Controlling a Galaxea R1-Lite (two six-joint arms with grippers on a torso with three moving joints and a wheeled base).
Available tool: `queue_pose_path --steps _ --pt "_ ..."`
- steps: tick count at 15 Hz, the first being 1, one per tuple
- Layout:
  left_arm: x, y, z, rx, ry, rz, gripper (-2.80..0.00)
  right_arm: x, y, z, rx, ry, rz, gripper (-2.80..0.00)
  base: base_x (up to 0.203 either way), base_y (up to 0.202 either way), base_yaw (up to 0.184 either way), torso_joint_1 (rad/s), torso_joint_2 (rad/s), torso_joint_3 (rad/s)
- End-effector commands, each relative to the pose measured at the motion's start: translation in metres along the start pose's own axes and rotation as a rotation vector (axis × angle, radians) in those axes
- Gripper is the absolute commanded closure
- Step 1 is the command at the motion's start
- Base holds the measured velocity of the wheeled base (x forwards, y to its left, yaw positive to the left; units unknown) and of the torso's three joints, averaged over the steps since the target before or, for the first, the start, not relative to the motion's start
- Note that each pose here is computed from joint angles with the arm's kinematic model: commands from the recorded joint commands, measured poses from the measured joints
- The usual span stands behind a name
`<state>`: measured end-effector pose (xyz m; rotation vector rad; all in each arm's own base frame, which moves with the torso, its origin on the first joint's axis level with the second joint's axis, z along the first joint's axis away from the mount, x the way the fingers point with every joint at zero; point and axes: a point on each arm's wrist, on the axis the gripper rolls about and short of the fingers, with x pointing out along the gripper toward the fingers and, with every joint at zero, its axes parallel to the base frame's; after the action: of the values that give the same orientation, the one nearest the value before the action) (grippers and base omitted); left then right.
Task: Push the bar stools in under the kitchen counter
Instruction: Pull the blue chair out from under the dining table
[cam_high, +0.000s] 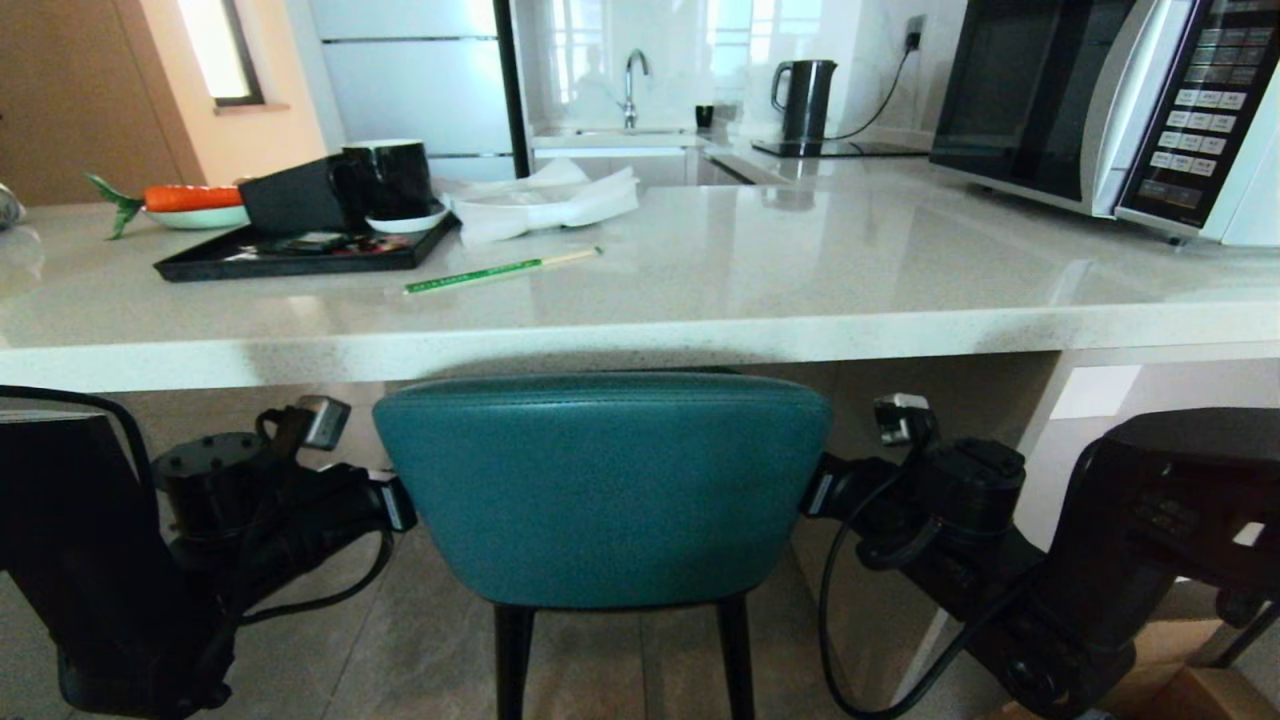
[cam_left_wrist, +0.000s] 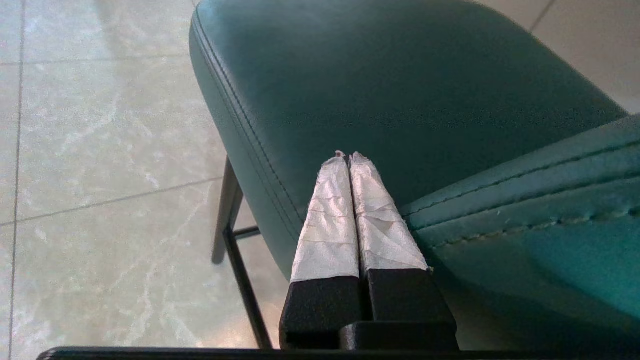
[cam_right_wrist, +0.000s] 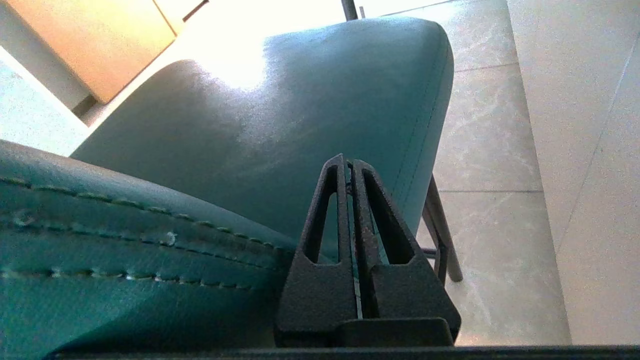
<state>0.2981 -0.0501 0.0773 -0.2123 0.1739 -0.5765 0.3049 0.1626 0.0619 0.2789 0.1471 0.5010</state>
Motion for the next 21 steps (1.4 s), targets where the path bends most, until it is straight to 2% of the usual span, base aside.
queue_pose_path --steps 1,3,5,7,8,12,17,21 --pt "-0.004 -0.02 0.008 0.023 -0.025 -0.077 0.0 -0.005 0.01 -0.001 0.0 0.014 0.041 0.0 0.0 0.0 0.0 0.0 0.0 0.0" --pt "-0.004 -0.029 0.006 0.028 -0.018 -0.083 0.0 -0.009 0.014 0.001 -0.003 0.013 0.048 0.0 0.0 0.0 0.0 0.0 0.0 0.0" --pt "-0.003 -0.027 -0.001 0.027 -0.004 -0.016 0.0 -0.015 0.018 0.003 -0.005 0.016 0.054 0.0 0.0 0.0 0.0 0.0 0.0 0.0" --pt "0.001 -0.021 -0.02 0.099 0.052 0.091 0.0 -0.02 0.019 -0.001 -0.007 0.039 0.049 0.0 0.0 0.0 0.0 0.0 0.0 0.0" --pt "-0.003 -0.022 -0.027 0.112 0.082 0.113 0.0 -0.022 0.021 -0.001 -0.007 0.039 0.053 0.0 0.0 0.0 0.0 0.0 0.0 0.0" --pt "-0.019 -0.042 -0.027 0.122 0.109 0.069 0.0 -0.029 0.03 0.005 -0.007 0.026 0.071 0.0 0.0 0.0 0.0 0.0 0.0 0.0" --pt "-0.02 -0.047 -0.026 0.132 0.103 0.065 0.0 -0.03 0.029 0.003 -0.008 0.029 0.059 0.0 -0.011 0.0 -0.001 0.001 0.0 0.0" --pt "-0.019 -0.049 -0.025 0.133 0.098 0.058 0.0 -0.028 0.029 0.004 -0.007 0.026 0.06 0.0 -0.181 0.0 -0.002 0.002 0.0 0.002"
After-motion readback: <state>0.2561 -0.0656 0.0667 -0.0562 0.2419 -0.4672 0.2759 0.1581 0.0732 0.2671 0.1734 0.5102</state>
